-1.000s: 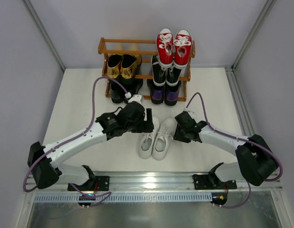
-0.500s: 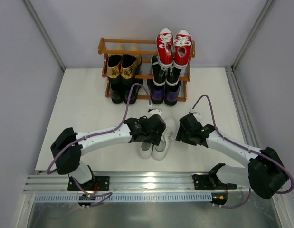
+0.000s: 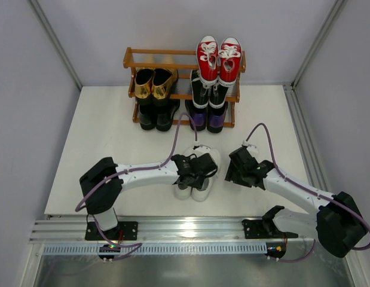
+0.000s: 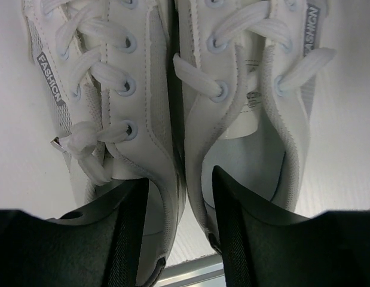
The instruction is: Place and organize the shoes onto the shoe shelf
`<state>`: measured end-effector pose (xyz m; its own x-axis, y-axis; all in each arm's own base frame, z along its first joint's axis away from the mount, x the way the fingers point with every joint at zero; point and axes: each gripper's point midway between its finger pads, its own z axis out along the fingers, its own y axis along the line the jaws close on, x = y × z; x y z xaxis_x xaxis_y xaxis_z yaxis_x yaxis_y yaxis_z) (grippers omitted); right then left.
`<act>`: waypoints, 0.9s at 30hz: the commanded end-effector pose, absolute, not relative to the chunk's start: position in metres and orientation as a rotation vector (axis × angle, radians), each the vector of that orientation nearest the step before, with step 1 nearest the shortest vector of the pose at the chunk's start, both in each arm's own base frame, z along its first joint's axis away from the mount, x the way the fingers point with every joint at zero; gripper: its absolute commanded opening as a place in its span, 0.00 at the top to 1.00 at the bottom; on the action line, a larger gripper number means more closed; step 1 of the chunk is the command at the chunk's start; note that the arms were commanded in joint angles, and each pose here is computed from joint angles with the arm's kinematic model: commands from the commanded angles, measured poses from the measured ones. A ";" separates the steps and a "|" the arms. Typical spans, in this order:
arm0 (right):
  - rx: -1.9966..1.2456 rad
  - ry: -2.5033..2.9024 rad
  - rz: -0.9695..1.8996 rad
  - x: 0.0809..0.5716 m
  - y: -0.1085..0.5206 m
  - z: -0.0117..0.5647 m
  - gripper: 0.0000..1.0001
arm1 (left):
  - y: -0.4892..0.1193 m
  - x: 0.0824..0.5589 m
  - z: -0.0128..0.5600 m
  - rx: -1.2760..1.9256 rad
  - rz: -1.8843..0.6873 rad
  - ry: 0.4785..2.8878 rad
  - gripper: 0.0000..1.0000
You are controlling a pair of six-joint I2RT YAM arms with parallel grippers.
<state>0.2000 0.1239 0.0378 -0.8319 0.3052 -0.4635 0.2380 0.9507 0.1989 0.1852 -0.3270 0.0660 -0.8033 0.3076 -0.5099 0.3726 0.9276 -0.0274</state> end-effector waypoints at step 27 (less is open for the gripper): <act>0.433 2.551 0.177 0.195 0.109 0.041 0.39 | -0.322 0.188 0.060 0.377 -0.304 2.564 0.42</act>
